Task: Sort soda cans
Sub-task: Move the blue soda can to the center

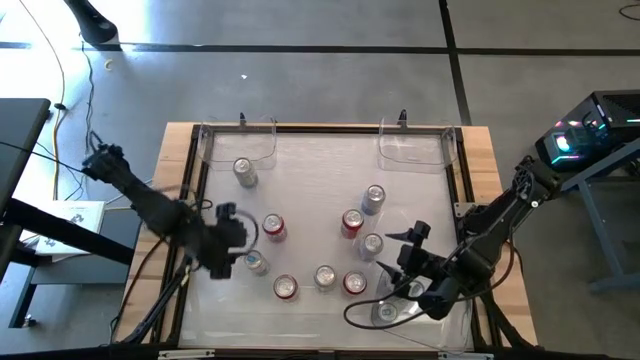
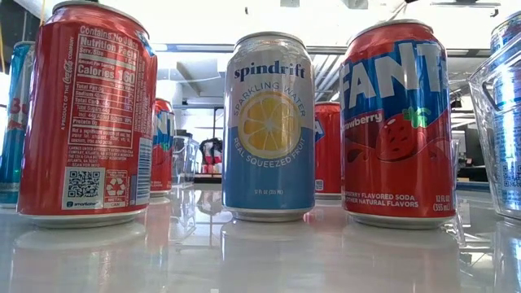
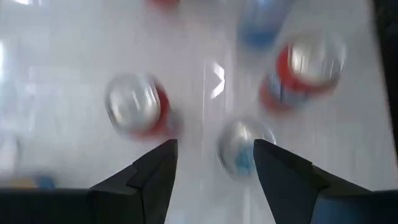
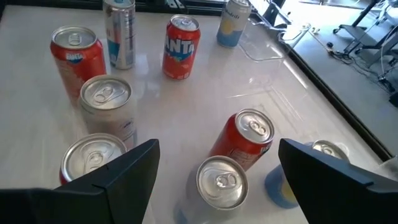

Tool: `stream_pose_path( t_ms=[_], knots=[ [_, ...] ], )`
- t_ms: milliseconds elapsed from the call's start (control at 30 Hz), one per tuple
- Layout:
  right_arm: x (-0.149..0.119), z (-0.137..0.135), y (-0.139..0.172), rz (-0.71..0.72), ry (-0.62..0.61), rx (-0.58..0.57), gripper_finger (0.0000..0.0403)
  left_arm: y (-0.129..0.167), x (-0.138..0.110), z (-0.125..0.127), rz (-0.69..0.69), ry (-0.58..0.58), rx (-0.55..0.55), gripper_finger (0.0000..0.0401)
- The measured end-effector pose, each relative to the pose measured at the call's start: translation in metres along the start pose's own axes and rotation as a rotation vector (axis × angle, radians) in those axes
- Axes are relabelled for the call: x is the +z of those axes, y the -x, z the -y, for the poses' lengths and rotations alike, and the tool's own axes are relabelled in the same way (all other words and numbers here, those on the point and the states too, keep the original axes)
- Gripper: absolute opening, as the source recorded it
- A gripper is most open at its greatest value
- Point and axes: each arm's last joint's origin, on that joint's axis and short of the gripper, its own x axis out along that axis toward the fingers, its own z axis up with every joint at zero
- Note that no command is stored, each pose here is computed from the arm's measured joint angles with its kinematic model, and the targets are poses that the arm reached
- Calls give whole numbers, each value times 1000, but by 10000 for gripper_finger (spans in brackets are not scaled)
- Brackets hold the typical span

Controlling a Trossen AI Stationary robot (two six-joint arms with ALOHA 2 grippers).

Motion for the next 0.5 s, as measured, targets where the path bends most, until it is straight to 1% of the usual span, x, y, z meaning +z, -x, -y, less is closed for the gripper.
stream_pose_path(
  t_ms=[67,133,233,300,400,500],
  knots=[
    [0,0,0,3,2,-2,326,-3,-11,14,-61,21,20,205],
    [0,0,0,4,17,-3,326,-4,-20,29,-91,45,36,204],
    [0,0,0,7,30,-3,326,-6,-34,49,-109,81,60,204],
    [1,0,0,12,46,-6,326,-7,-41,60,-83,120,102,206],
    [1,-1,0,26,56,-14,326,-12,-52,70,-33,184,182,220],
    [2,-1,0,33,72,-14,326,-25,-65,72,-56,221,231,244]
  ],
)
